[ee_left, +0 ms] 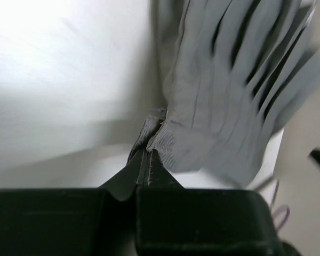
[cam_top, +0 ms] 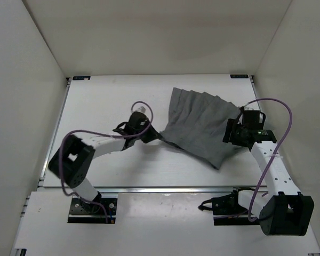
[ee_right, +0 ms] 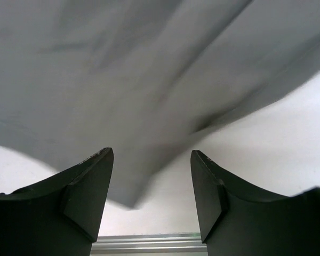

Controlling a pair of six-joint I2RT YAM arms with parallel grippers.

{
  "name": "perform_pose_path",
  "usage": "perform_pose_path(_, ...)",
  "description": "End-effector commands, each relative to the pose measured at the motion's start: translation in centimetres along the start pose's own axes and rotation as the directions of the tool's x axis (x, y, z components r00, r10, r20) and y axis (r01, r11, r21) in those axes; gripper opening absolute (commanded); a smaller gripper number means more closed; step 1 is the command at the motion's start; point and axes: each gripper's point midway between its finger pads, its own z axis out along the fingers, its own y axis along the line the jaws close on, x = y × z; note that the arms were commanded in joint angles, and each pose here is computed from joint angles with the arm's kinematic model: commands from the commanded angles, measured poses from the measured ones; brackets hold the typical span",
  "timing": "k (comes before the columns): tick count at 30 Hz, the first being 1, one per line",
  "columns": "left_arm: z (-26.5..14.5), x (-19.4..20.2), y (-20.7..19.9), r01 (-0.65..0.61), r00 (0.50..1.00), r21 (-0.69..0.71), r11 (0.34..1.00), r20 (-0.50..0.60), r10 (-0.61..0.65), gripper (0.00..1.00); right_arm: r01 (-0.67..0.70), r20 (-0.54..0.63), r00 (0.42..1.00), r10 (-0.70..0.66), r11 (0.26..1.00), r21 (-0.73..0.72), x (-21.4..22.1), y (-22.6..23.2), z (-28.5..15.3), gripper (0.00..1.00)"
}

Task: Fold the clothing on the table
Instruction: Move the skirt to the center of the board

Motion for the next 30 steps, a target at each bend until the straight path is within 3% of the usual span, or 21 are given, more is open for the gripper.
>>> perform_pose_path(1, -4.4, -4.1, 2.4, -0.028, 0.986, -0.081, 0.996, 0.162, 0.041, 0.00, 0.037, -0.012, 0.999, -0.038, 0.997, -0.064, 0.0, 1.7, 0.4, 0.57)
perform_pose_path(7, -9.0, -5.9, 4.9, -0.026, 0.969, -0.140, 0.990, 0.239, 0.059, 0.00, 0.018, -0.096, 0.995, -0.024, 0.998, -0.068, 1.9, 2.2, 1.1, 0.57)
perform_pose_path(13, -10.2, -4.3, 5.3, -0.018, 0.969, -0.115, 0.993, 0.241, 0.045, 0.00, -0.034, -0.214, 0.977, -0.008, 0.981, -0.190, 4.7, 5.4, 2.0, 0.46)
perform_pose_path(20, -11.9, -4.0, 7.0, -0.001, 0.964, -0.134, 0.991, 0.262, 0.036, 0.00, -0.156, -0.258, 0.963, 0.076, 0.940, -0.304, 6.7, 10.1, 3.7, 0.51)
perform_pose_path(30, -13.6, -1.4, 9.2, 0.037, 0.966, -0.125, 0.991, 0.260, -0.003, 0.00, -0.198, -0.341, 0.934, 0.107, 0.950, -0.242, 9.6, 10.0, 6.1, 0.54)
